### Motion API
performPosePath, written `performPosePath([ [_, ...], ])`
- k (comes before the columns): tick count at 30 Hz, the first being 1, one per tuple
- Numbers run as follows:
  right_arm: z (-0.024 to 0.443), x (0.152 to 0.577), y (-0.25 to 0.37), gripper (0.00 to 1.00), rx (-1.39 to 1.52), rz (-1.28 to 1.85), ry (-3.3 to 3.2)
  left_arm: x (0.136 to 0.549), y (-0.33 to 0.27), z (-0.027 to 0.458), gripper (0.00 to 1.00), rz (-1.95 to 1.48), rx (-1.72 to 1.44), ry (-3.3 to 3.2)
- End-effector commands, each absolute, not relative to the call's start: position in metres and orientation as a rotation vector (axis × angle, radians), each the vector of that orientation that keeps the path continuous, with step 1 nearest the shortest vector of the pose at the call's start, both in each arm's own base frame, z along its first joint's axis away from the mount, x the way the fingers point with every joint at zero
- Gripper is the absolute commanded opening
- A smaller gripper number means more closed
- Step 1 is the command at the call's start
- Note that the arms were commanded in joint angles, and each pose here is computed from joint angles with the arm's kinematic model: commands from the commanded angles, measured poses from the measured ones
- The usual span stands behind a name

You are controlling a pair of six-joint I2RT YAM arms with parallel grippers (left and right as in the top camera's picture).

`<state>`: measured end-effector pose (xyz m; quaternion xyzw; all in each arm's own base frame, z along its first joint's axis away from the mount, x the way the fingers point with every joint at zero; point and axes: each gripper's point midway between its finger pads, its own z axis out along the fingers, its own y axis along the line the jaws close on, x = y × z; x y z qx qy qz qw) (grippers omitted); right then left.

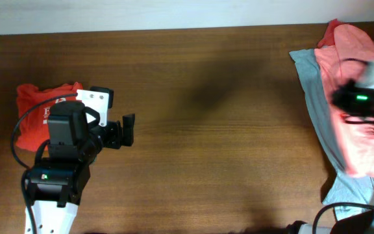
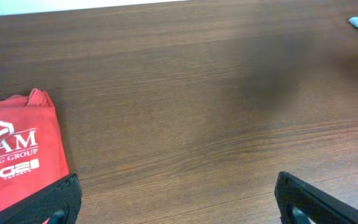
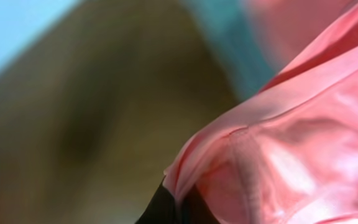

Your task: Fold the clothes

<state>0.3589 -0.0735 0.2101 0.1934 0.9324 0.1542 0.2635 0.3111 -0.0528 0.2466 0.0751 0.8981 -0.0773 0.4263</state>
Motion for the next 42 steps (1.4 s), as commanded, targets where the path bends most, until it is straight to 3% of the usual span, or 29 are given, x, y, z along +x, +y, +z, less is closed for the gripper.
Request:
performPosePath([
  [1,0.183,0.363,0.012,0.04,0.213,0.438,2.687,0.313,-0.055,0.255,0.99,-0.204,0.211,2.224],
  [10,0.101,0.318,0.207,0.05,-0.534,0.523,2.925,0.309,-0.055,0.25,0.99,-0.205,0.21,2.25],
  [14,0.083,0.301,0.251,0.24,-0.724,0.519,2.904,0.309,-0.055,0.25,0.99,-0.205,0.211,2.249],
  [20,0.152,0.335,0.202,0.62,-0.531,0.326,2.799,0.308,-0.069,0.25,0.99,-0.296,0.255,2.246],
  [24,0.198,0.349,0.155,0.66,-0.356,0.315,2.741,0.309,-0.089,0.237,0.99,-0.374,0.321,2.285],
  [27,0.219,0.35,0.116,0.77,-0.251,0.287,2.718,0.307,-0.117,0.218,0.99,-0.48,0.395,2.345],
  [35,0.22,0.329,0.04,0.78,-0.1,0.2,2.806,0.299,-0.179,0.129,0.99,-0.706,0.243,2.712],
  [42,0.219,0.327,0.022,0.78,-0.043,0.185,2.82,0.291,-0.228,0.063,0.99,-0.83,-0.023,2.935],
])
